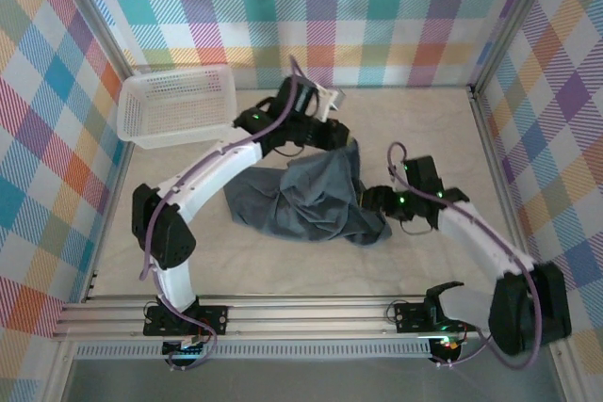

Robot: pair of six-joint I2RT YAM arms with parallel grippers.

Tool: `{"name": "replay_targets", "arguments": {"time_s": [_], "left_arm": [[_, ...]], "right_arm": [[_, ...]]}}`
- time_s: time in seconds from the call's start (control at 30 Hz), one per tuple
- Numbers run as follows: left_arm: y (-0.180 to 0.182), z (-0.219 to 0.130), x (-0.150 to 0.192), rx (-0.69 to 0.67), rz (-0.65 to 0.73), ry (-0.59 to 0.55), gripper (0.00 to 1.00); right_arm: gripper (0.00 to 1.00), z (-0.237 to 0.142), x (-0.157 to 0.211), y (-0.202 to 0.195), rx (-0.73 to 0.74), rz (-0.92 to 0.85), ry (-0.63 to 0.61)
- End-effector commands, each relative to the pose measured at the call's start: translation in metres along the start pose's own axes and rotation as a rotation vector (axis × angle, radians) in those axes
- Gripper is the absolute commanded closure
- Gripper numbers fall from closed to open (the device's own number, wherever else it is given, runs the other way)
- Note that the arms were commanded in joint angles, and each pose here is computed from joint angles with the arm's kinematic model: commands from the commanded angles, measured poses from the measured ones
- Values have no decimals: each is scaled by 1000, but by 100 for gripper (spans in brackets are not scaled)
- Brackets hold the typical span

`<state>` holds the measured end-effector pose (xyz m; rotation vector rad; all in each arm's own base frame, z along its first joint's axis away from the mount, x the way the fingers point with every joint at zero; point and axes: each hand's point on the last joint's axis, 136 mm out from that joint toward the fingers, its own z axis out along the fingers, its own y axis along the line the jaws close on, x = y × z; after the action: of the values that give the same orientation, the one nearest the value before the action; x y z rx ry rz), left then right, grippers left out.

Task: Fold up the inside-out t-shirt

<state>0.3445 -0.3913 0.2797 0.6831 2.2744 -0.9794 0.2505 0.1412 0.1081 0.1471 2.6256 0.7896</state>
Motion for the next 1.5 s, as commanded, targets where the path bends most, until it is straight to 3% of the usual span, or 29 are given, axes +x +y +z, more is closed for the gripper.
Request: {"name": "replay_targets", "arguments": {"time_s": [0.0, 0.1, 0.23, 0.37, 0.43, 0.53, 0.7, 0.87, 0.93, 1.0, 1.03, 1.1, 1.37, 1.43, 1.47], "left_arm": [[-18, -6, 9, -22, 181, 11, 61], [-26, -24, 0, -15, 220, -79, 47], [1, -47, -7, -174, 196, -167, 43], [83, -44, 24, -390, -76, -4, 43], [102, -29, 50, -341, -202, 113, 43], [119, -8, 83, -348, -277, 227, 39], [160, -3, 125, -524, -360, 334, 36], [165, 6, 135, -440, -459, 308, 52], [164, 7, 131, -414, -471, 285, 70], [165, 3, 122, -422, -464, 255, 94], [167, -1, 116, -432, -459, 235, 100], [171, -12, 104, -447, -453, 194, 100], [211, -49, 68, -529, -430, 106, 100], [219, -51, 66, -544, -401, 112, 100], [222, -50, 67, -547, -376, 124, 100]], "right_arm": [[31, -32, -24, 7, 6, 26, -189], [30, -63, -39, 22, 1, -78, -290], [26, -80, -59, 34, 13, -146, -358], [26, -56, -70, 25, 19, -23, -213], [28, -35, -74, 17, -10, 85, -116], [30, 0, -76, 2, -39, 161, -23], [35, 40, -72, -14, -50, 200, 91], [60, 53, -62, -6, -145, 212, 158], [73, 55, -59, 1, -194, 218, 186], [86, 51, -59, 8, -225, 210, 192], [92, 47, -61, 13, -241, 198, 182], [100, 32, -67, 28, -293, 165, 143], [100, -28, -51, 118, -562, -40, 109], [100, -37, -54, 126, -568, -63, 68], [95, -36, -59, 120, -519, -57, 28]]}}
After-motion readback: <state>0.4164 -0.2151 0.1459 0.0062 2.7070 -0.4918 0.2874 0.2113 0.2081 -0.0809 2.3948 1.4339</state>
